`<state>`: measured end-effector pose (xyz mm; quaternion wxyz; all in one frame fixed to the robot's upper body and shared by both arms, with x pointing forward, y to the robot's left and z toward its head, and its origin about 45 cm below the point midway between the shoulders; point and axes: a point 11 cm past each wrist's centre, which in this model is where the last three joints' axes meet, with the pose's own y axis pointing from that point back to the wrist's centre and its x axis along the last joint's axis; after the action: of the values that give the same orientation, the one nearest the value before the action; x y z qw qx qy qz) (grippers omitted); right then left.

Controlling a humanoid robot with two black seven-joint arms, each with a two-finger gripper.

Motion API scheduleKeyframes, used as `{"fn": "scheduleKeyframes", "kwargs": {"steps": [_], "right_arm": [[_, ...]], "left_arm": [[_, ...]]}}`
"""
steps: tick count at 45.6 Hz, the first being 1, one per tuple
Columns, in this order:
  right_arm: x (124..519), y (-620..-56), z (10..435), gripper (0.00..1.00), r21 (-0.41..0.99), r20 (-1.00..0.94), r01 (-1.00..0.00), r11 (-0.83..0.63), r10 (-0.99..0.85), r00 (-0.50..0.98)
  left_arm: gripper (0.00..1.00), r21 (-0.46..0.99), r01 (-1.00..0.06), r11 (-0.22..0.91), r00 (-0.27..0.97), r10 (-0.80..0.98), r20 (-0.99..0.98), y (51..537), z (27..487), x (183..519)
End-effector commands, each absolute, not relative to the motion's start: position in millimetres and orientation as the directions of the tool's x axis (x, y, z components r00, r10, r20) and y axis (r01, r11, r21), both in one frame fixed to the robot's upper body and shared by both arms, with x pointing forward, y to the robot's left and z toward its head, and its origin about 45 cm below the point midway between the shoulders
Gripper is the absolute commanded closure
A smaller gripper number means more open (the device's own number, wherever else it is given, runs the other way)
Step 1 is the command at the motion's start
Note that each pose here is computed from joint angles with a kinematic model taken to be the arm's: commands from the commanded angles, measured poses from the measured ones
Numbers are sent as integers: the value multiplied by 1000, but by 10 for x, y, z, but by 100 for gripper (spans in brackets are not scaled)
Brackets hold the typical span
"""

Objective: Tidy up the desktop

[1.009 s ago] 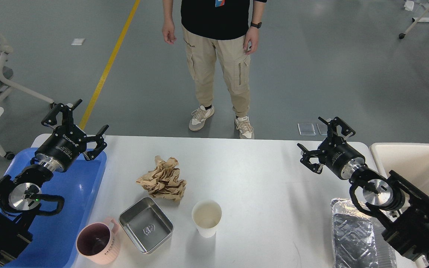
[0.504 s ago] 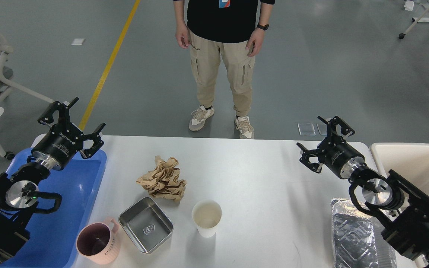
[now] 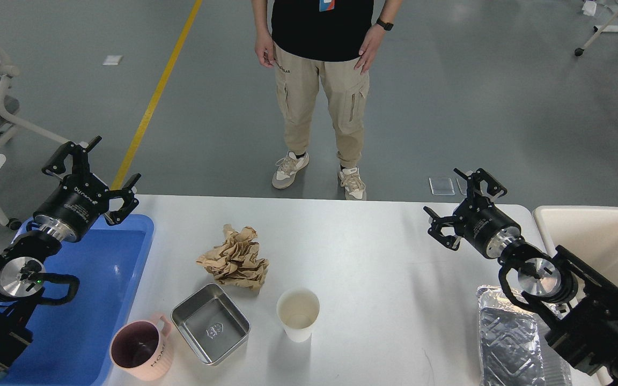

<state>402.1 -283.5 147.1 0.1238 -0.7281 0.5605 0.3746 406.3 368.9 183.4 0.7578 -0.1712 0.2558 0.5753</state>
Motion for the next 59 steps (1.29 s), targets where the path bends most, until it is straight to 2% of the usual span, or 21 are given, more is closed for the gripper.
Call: {"fn": "scheduleKeyframes", "kwargs": {"steps": [1, 59], "right_arm": [[4023, -2788, 1459, 0, 240, -686, -907, -346, -722, 94], [4015, -2789, 1445, 0, 244, -681, -906, -347, -726, 94]], "left_arm": [[2, 35, -961, 276, 205, 787, -581, 3709, 1858, 4064], [2, 98, -961, 259, 160, 809, -566, 3612, 1714, 4055]]}}
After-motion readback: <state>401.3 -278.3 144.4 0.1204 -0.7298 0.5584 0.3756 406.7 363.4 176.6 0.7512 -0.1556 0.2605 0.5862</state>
